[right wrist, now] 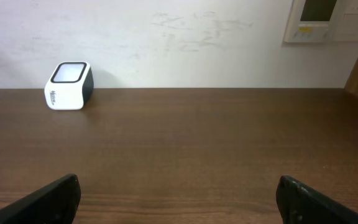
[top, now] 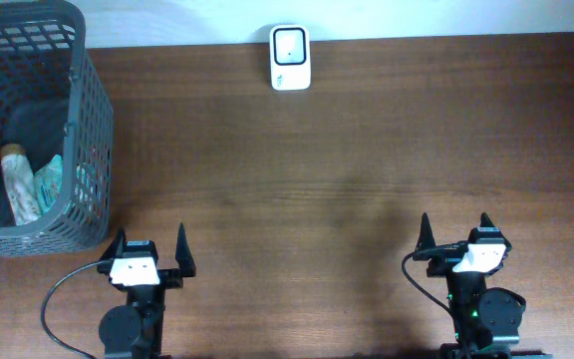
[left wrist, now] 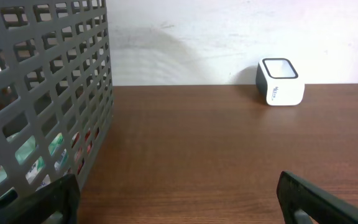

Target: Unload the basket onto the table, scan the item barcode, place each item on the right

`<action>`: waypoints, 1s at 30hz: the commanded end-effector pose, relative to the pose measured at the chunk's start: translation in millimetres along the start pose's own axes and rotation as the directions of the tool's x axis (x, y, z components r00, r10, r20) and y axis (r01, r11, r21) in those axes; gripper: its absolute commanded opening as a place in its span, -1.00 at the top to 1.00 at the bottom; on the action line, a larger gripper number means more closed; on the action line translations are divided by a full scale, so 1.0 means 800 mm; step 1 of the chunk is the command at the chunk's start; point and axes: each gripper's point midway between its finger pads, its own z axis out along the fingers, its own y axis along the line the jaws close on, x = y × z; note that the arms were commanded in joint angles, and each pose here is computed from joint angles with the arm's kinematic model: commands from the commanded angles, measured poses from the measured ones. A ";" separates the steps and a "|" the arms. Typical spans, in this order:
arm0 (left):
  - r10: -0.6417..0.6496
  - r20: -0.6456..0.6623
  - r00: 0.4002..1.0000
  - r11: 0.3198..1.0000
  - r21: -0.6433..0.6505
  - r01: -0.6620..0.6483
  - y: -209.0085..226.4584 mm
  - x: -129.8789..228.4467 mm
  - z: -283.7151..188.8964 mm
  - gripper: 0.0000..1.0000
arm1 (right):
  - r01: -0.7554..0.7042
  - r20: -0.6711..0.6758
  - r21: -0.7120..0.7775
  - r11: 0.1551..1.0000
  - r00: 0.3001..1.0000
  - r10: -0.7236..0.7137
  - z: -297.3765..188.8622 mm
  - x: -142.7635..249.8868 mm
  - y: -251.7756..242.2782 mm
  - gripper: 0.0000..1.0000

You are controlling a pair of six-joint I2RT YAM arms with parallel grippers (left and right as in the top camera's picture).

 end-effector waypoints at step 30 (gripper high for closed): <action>0.015 0.051 0.999 1.000 -0.012 -0.015 0.003 -0.014 0.000 -0.98 | 0.002 -0.005 0.010 1.000 1.000 -0.002 0.000 0.004 -0.003 -0.97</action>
